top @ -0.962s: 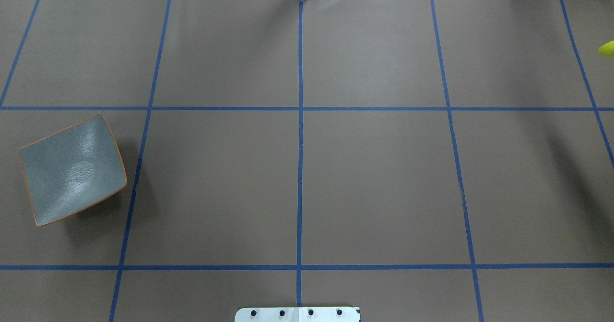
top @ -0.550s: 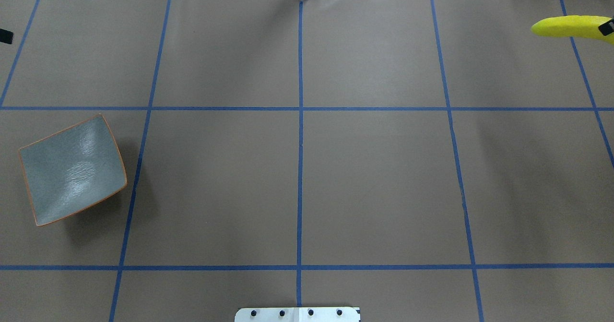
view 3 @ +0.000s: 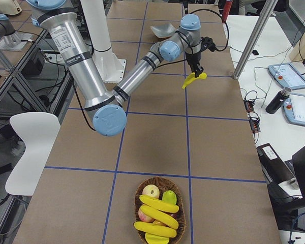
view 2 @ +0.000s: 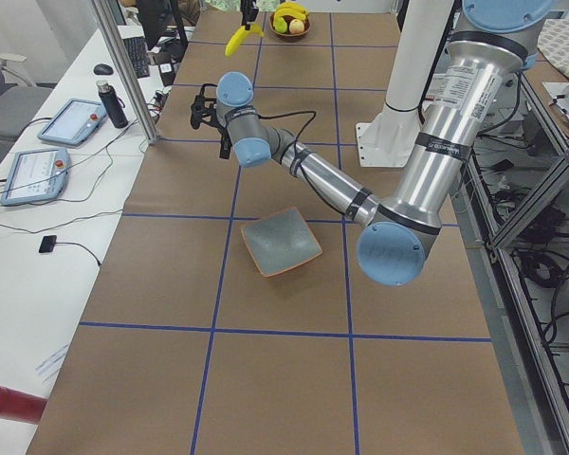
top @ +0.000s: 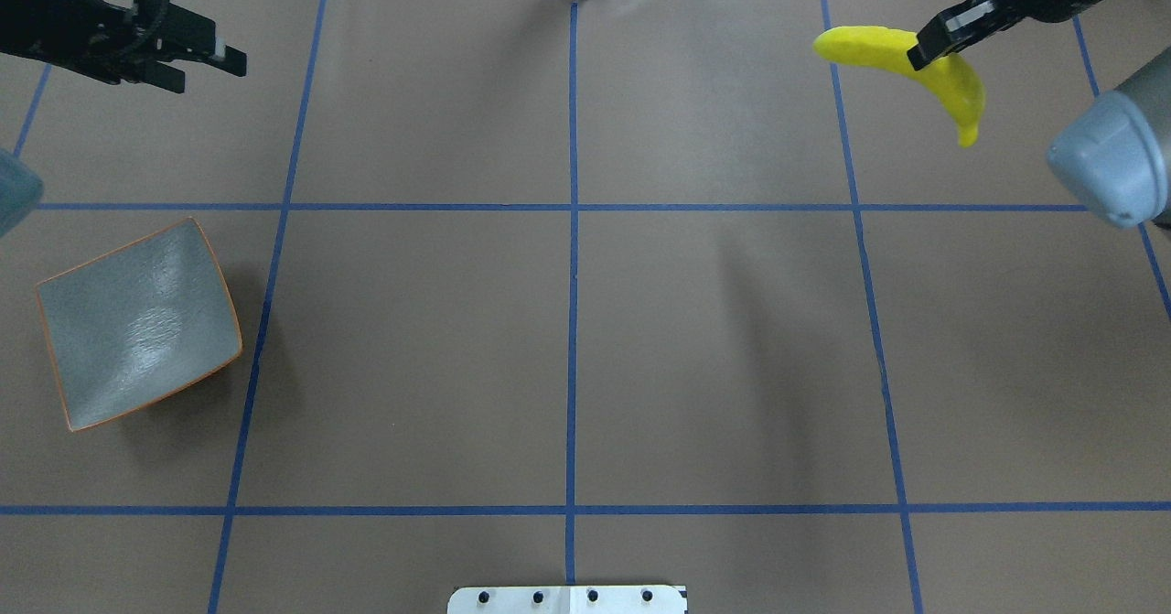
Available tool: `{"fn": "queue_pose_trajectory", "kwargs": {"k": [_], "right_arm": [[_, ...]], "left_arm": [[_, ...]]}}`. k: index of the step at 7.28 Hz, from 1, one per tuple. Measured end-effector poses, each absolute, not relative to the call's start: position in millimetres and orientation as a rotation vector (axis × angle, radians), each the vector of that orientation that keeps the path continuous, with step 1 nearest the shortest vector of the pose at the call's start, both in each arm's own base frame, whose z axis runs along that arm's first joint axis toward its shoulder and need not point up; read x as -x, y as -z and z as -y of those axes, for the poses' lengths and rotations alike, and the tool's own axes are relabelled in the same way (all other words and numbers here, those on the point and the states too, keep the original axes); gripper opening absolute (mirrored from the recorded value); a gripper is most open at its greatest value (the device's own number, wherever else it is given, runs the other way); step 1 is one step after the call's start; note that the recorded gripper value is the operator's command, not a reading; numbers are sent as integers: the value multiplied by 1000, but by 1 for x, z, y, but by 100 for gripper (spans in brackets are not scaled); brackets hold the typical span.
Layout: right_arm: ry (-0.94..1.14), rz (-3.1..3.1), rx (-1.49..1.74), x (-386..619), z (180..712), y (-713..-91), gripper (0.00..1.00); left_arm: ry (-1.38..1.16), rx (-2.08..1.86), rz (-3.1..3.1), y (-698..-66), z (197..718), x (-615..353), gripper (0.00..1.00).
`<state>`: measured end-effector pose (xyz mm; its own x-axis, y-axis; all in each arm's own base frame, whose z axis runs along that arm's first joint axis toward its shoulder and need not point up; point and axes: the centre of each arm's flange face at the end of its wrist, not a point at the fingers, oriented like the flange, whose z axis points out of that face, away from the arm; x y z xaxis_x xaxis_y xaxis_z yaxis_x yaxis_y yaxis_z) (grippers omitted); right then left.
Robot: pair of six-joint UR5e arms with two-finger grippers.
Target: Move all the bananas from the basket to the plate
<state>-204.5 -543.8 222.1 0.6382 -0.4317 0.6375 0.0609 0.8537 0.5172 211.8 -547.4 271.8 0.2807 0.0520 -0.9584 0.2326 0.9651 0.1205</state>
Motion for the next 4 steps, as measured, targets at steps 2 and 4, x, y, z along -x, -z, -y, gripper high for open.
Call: {"fn": "queue_pose_trajectory", "kwargs": {"k": [2,4], "right_arm": [[282,810,-581,277,510,-167,0],[301,749,-709,349,472,-127,0]], "left_arm": [[274,-97,-1342,-235,536,-267,100],[399,42,-1374,-209,525,-307,100]]}}
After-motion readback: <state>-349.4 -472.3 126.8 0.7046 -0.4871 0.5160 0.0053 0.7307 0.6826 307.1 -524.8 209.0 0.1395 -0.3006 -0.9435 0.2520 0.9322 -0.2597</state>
